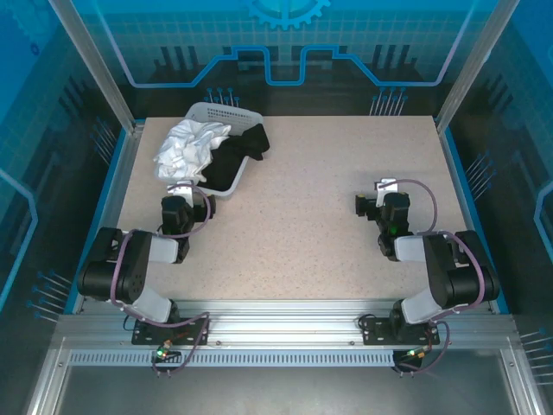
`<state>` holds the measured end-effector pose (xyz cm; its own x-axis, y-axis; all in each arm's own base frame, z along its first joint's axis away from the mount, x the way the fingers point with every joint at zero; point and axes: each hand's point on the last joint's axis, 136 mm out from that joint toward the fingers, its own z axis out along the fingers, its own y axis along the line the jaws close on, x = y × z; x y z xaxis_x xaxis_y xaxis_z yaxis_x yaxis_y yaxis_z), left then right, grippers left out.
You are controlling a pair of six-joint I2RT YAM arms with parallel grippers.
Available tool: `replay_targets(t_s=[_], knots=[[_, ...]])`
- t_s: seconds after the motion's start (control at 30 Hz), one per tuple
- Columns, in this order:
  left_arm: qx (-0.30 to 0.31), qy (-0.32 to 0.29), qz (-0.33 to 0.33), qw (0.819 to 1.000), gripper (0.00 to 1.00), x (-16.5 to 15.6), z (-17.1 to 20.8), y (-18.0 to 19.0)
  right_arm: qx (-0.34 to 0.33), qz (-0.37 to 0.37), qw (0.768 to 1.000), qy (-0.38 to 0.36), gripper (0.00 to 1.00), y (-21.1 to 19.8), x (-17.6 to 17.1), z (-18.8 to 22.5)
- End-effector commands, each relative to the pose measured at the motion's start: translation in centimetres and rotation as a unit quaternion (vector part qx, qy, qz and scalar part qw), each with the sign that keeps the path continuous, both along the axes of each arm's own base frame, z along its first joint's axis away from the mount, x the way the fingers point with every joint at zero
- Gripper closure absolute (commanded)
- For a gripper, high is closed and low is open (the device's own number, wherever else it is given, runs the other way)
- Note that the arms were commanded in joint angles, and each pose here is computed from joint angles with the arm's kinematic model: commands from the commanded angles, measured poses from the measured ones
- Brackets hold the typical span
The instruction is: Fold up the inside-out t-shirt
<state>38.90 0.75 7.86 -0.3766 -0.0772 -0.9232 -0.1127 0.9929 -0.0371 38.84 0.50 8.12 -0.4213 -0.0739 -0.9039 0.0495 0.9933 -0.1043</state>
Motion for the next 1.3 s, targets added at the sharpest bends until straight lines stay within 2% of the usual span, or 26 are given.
replay_targets(t_s=[0.0, 0.93, 1.03, 1.1, 1.2, 1.27], knots=[[-0.009, -0.036, 0.015, 0.999, 0.01, 0.5, 1.7, 0.6, 0.005, 0.009, 1.0, -0.027, 0.0, 0.6, 0.7, 1.5], [-0.009, -0.039, 0.018, 0.999, 0.01, 0.6, 1.9, 0.7, 0.005, 0.009, 1.0, -0.026, 0.0, 0.6, 0.6, 1.5], [-0.009, -0.039, 0.048, 0.998, 0.01, 0.2, 3.6, 1.6, -0.008, 0.017, 0.999, -0.036, 0.0, 1.2, 0.3, 2.6], [-0.013, -0.035, 0.085, 0.996, 0.01, -0.5, 5.8, 2.8, -0.015, -0.018, 0.999, -0.031, 0.0, 0.4, -0.1, 3.9], [-0.06, -0.03, 0.153, 0.986, 0.01, -2.3, 9.2, 4.4, 0.051, -0.078, 0.996, -0.012, 0.0, -1.6, -1.6, 6.6], [-0.093, -0.024, 0.133, 0.986, 0.01, -2.7, 10.5, 3.4, 0.099, -0.119, 0.988, -0.012, 0.0, -3.0, -3.1, 8.0]])
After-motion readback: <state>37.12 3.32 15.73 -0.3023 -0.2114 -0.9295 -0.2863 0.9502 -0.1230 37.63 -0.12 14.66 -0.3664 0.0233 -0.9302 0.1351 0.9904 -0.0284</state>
